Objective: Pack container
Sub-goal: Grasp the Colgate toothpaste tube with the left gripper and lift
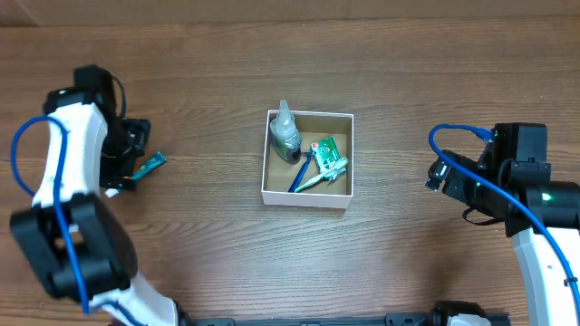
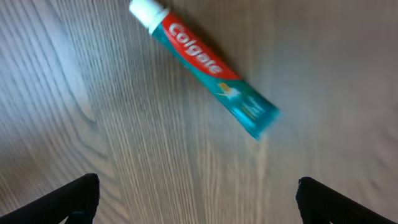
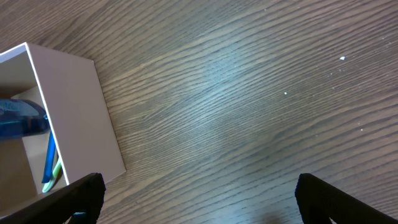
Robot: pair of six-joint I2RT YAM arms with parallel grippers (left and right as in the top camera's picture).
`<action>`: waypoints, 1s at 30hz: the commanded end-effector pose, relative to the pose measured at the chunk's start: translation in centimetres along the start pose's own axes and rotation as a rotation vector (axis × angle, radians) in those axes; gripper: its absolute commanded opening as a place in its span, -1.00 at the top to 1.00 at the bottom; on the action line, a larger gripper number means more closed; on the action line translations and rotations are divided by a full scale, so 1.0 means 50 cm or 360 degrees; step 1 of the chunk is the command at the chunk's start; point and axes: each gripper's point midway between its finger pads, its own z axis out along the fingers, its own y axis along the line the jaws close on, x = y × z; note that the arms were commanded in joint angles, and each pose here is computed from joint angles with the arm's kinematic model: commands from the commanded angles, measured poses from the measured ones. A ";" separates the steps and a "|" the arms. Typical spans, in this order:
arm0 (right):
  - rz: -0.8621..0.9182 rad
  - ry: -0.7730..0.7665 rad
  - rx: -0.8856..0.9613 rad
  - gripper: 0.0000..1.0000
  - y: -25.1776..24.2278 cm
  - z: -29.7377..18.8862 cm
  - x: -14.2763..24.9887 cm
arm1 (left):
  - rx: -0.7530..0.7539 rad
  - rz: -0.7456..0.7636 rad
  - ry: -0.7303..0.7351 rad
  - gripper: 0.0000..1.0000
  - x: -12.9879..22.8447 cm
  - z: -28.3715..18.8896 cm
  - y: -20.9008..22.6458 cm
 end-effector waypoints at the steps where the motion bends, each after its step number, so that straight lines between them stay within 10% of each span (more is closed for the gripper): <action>1: -0.0009 -0.0007 -0.0004 -1.00 0.000 -0.001 -0.001 | -0.0154 -0.0111 0.0060 -1.00 0.004 0.077 0.007; 30: -0.0007 0.0024 0.0008 -1.00 -0.001 0.009 -0.001 | -0.0186 -0.0170 -0.0140 -1.00 -0.099 0.225 0.026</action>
